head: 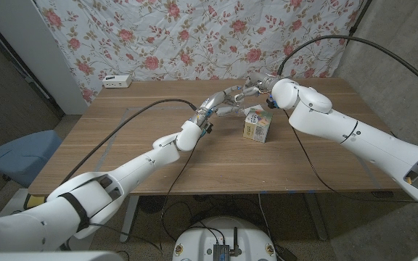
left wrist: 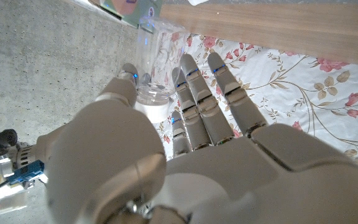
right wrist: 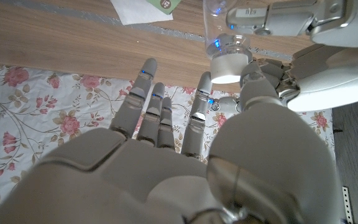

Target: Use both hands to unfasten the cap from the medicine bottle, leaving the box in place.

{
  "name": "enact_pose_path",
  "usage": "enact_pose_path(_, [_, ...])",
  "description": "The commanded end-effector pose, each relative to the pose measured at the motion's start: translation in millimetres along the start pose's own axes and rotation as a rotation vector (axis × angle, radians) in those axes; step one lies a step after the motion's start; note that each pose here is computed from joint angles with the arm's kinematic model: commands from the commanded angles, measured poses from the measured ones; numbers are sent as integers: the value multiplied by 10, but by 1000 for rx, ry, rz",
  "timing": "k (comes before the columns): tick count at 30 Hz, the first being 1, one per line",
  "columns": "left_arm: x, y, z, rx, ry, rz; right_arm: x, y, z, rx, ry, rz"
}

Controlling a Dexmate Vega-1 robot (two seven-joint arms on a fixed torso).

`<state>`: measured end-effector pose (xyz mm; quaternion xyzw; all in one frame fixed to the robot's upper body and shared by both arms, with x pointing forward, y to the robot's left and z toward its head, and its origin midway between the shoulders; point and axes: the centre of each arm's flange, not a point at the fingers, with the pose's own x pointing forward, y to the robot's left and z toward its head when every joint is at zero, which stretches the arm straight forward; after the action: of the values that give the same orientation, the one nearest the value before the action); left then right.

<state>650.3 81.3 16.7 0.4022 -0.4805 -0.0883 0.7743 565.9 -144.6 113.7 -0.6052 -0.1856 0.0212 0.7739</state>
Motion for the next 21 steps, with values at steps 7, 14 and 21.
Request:
enact_pose_path(7, [20, 0, -4, -1, -4, -1, -1, -39, -9, 3, -2, -11])
enact_pose_path(14, [27, -2, -4, -2, -3, -1, -6, -49, -21, 6, -1, -14])
enact_pose_path(21, [33, -4, -4, -2, -4, -2, -7, -43, -42, 12, 6, -16])
